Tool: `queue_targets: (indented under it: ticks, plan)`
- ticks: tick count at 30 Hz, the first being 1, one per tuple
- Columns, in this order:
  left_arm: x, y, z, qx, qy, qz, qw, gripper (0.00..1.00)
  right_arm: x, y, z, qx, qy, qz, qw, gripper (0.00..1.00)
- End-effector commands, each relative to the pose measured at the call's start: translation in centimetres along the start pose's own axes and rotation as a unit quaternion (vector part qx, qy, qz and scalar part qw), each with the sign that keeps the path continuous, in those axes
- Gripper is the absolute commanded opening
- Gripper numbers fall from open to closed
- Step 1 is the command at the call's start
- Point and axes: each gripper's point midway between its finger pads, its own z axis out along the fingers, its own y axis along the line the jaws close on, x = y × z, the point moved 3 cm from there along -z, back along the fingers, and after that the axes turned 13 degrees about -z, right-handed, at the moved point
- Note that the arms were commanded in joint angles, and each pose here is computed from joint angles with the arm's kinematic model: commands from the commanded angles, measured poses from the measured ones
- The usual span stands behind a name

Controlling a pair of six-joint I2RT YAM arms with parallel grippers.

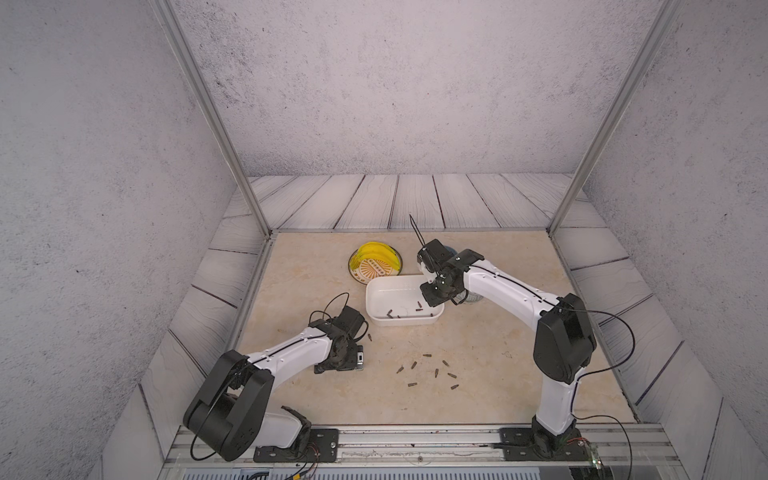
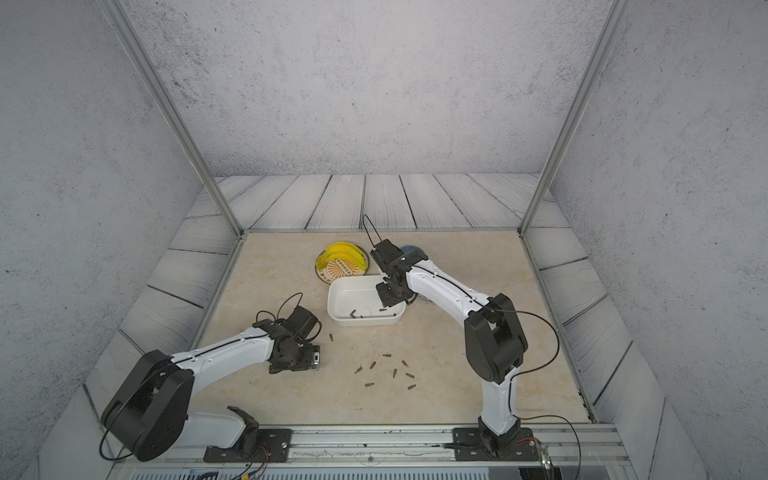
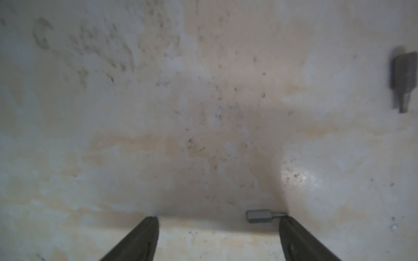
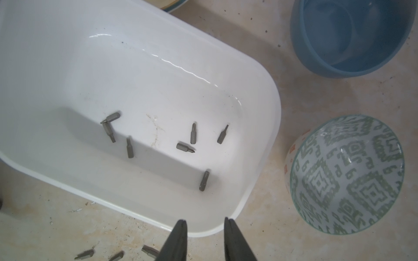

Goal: Put the bit on the desktop into the storage box
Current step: Pick up the screwdriver bit from the center of the board.

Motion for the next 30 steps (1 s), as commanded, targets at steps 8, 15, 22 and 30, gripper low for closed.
queue_targets:
  ticks: [8, 15, 22, 30]
  plan:
    - [-0.5, 0.9, 0.8, -0.029, 0.009, 0.005, 1.0, 0.86, 0.3, -0.9, -2.6, 0.015, -0.019, 0.007, 1.0, 0.32]
    - [0.4, 0.7, 1.1, -0.008, 0.025, 0.001, 1.0, 0.59, 0.4, -1.0, -2.9, 0.017, -0.021, 0.01, 1.0, 0.32]
    - [1.0, 0.6, 1.0, 0.008, 0.03, -0.002, 1.0, 0.59, 0.4, -1.1, -3.2, 0.019, -0.024, 0.012, 0.999, 0.33]
    - [1.8, 0.5, 1.4, 0.006, 0.038, 0.002, 0.999, 0.53, 0.4, -1.0, -3.4, 0.017, -0.026, 0.014, 0.999, 0.32]
